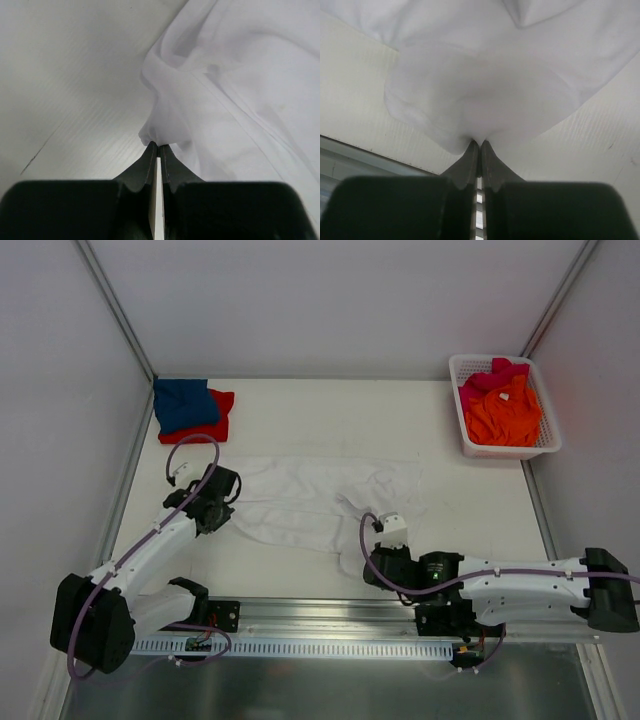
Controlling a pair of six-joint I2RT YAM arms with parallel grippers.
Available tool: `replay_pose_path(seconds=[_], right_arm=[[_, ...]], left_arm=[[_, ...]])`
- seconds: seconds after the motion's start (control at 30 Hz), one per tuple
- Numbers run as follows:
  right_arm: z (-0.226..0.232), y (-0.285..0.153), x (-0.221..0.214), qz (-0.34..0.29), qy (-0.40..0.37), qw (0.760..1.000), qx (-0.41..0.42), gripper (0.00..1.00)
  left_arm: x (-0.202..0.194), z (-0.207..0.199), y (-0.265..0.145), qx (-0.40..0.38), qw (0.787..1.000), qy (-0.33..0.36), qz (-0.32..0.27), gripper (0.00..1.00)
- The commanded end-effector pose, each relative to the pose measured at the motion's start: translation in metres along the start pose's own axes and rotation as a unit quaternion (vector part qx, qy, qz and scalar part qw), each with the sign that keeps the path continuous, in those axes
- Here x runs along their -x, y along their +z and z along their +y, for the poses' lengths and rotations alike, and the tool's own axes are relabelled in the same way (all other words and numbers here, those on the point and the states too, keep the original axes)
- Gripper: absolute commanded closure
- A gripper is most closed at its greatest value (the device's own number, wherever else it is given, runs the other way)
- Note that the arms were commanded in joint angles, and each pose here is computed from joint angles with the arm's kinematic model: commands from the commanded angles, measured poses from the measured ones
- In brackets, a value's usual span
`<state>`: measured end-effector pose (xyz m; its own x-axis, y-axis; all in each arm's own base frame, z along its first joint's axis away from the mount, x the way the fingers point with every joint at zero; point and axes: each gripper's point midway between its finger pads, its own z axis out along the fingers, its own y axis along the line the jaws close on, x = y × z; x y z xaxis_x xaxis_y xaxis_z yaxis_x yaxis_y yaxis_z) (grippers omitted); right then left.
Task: Fold and stack the t-shirts
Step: Fold the tshirt
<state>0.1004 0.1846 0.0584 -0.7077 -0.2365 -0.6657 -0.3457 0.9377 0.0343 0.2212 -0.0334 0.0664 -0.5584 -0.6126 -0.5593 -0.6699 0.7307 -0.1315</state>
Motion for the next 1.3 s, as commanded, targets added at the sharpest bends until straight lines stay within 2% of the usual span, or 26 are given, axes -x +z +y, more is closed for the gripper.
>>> replay_pose_path(seconds=[0.0, 0.23, 0.5, 1.0, 1.27], right_arm=[[-0.01, -0.009, 0.031, -0.036, -0.012, 0.999, -0.017, 1.0], [-0.033, -0.014, 0.079, -0.065, -0.015, 0.996, -0.052, 1.0], [-0.077, -0.011, 0.115, -0.068, 0.0, 0.991, -0.113, 1.0], [-0.116, 0.004, 0.168, -0.086, 0.032, 0.987, -0.133, 1.0], [-0.124, 0.027, 0.2, -0.083, 0.038, 0.988, -0.127, 1.0]], left_arm=[[0.016, -0.013, -0.014, -0.024, 1.0, 0.01, -0.018, 1.0], [0.035, -0.023, -0.021, -0.026, 0.999, 0.012, -0.042, 1.0], [0.054, -0.019, -0.017, -0.009, 0.998, -0.011, -0.055, 1.0], [0.079, -0.006, -0.008, 0.011, 0.997, -0.042, -0.068, 1.0], [0.096, -0.024, 0.002, 0.007, 0.997, -0.035, -0.074, 1.0]])
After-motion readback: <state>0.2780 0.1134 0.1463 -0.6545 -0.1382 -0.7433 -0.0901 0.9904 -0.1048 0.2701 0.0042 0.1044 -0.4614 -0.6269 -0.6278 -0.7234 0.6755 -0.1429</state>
